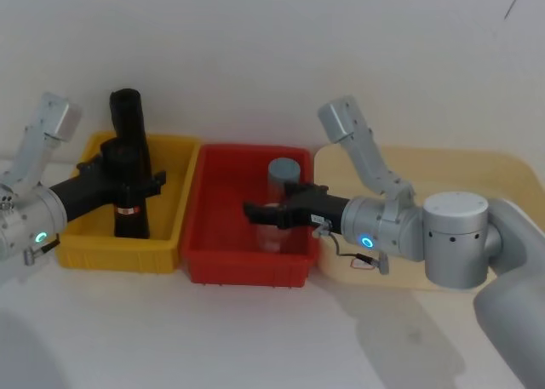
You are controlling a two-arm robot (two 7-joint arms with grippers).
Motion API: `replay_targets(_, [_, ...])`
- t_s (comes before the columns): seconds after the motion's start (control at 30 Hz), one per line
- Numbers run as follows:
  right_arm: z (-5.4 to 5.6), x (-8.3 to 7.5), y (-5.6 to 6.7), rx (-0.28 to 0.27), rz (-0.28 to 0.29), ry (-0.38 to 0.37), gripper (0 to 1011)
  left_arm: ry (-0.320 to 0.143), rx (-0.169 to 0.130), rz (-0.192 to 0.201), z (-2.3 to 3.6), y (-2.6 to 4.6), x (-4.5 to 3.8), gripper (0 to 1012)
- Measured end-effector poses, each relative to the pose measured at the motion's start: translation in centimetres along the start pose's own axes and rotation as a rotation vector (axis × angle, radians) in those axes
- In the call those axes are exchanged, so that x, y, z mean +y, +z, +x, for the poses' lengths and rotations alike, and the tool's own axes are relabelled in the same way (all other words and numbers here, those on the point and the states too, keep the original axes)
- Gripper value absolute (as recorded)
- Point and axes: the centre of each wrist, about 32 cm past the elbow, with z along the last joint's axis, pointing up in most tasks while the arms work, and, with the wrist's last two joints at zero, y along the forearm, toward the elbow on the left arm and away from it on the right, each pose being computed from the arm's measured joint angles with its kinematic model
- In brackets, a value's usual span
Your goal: Pick up the garbage bag with the one hand and transfer it to the other hand.
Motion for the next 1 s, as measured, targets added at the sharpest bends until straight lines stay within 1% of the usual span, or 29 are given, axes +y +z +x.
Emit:
replay_targets(0.3, [0.6,0.6,-0.2,-0.014,-0.043,-0.004,1001,-0.001,-0.005,0.001,-0.04,0.07,-0.19,1001])
replay_targets(0.63, [0.9,1.0,-0.3,-0.028,-0.08,-0.002,1001,0.0,-0.007,0.002,-0.05,0.08,-0.27,1001])
replay_targets(1.0, [1.0,1.2,-0.5,-0.035,-0.102,0.005,1001,-0.001,-0.008,0.002,-0.08,0.08,-0.32,1001])
